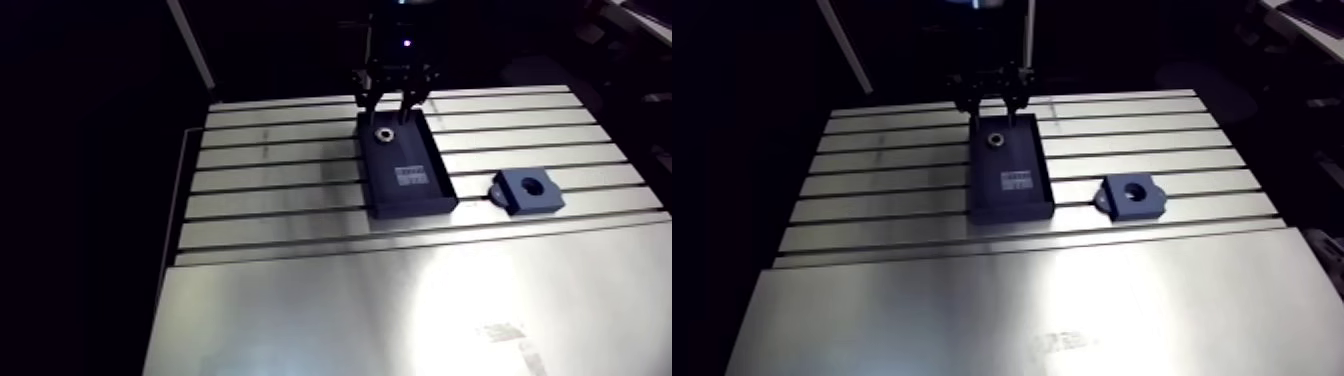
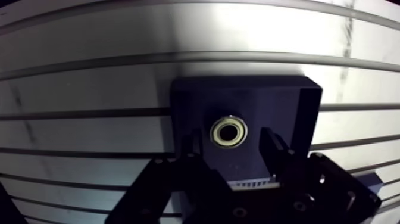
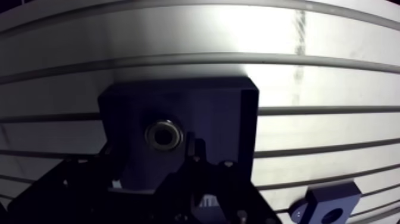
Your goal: Pick up the bearing and press it into the housing until flush.
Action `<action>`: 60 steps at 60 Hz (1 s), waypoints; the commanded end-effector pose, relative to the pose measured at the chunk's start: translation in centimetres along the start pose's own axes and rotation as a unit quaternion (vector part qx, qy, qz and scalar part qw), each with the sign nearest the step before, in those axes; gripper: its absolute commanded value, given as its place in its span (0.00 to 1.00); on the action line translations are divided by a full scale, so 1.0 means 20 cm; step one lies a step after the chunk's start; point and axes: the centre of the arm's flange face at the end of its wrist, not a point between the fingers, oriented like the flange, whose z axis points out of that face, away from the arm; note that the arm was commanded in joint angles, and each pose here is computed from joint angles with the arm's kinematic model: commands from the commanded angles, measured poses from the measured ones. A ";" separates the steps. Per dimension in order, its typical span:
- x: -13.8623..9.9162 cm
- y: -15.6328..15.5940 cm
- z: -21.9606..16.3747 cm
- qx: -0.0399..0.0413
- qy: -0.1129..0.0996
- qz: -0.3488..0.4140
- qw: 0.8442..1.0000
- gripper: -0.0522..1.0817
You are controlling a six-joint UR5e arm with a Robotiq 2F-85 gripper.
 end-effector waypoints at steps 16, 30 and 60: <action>0.01 0.01 0.04 0.000 -0.001 0.002 1.000 0.40; 0.01 0.01 0.07 0.001 -0.005 0.001 1.000 0.40; 0.00 0.02 0.08 0.001 -0.006 0.002 1.000 0.40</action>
